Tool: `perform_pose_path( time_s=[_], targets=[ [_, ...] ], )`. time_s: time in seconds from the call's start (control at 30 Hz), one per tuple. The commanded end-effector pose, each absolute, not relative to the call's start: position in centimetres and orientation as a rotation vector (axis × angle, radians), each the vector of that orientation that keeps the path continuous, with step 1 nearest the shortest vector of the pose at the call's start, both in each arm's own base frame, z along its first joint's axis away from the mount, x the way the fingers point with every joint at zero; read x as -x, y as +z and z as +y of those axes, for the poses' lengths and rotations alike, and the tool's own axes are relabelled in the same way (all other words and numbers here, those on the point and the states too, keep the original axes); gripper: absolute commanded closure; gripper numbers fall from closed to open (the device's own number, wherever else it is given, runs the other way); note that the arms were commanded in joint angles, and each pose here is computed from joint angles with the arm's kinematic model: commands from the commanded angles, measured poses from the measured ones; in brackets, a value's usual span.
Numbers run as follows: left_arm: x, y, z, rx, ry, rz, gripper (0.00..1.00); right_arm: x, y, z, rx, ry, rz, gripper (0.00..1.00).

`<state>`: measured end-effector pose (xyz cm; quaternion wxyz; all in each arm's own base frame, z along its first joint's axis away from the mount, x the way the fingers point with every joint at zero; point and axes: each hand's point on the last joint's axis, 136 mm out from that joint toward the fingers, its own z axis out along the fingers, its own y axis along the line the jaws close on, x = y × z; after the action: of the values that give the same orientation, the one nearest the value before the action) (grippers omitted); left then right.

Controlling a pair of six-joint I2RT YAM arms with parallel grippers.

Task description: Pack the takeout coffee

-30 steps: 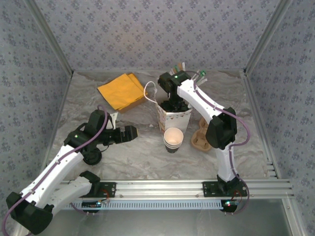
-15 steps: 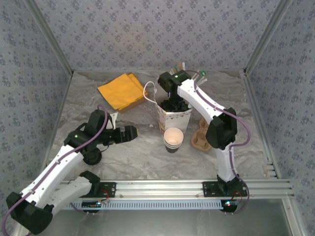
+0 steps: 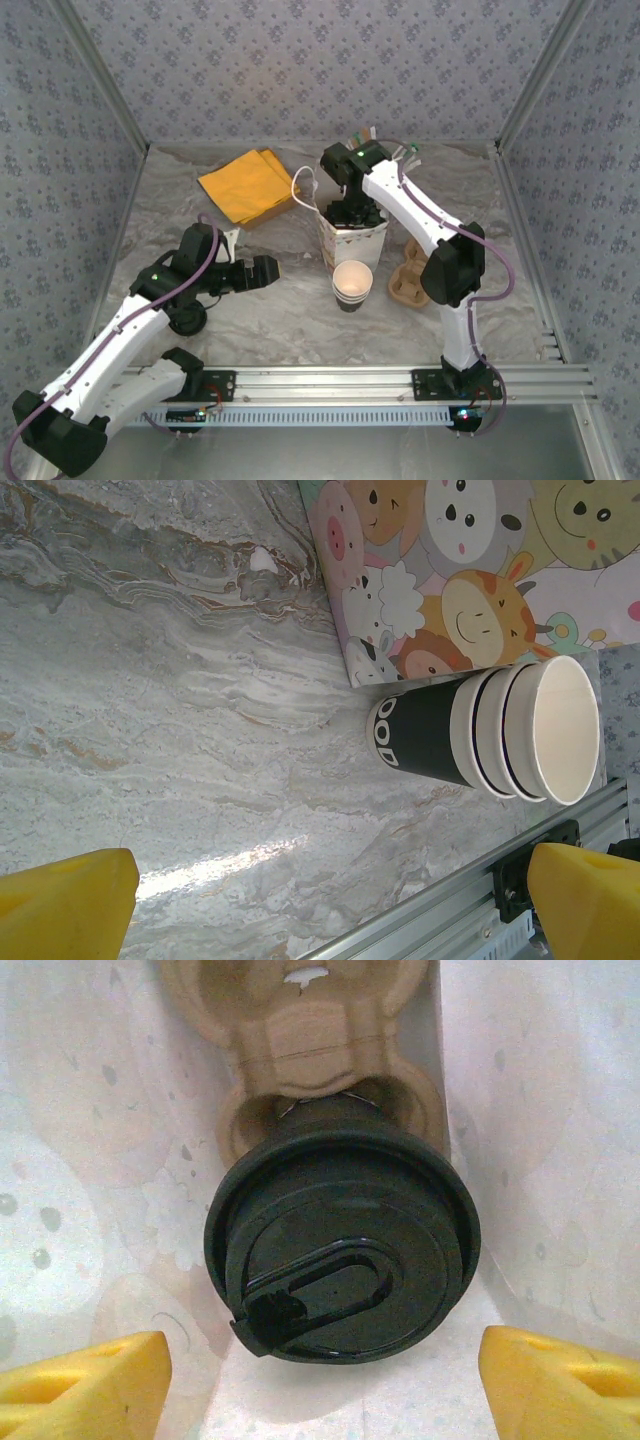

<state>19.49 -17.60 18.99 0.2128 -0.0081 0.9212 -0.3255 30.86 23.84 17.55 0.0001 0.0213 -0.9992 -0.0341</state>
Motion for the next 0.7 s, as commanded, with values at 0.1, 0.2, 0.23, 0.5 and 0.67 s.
perform_pose_path(
  time_s=[0.1,0.2,0.23,0.5,0.67],
  targets=[
    [-19.8,20.4,-17.8,0.000,-0.916,2.508,0.00,-30.3,20.2,23.7,-0.051,-0.127,-3.181,0.27],
    [-19.8,20.5,-17.9,-0.002,-0.918,2.505,0.00,-30.2,20.4,23.7,-0.054,-0.128,-3.182,0.27],
    [-19.9,20.5,-17.9,-0.001,-0.918,2.506,0.00,-30.1,20.4,23.7,-0.055,-0.127,-3.180,0.27],
    [-19.8,20.6,-17.8,0.000,-0.921,2.499,0.00,-30.1,20.8,23.7,-0.053,-0.128,-3.190,0.26],
    [-19.8,20.7,-17.8,-0.003,-0.922,2.498,0.00,-30.0,21.1,23.8,-0.060,-0.131,-3.196,0.27]
  ],
)
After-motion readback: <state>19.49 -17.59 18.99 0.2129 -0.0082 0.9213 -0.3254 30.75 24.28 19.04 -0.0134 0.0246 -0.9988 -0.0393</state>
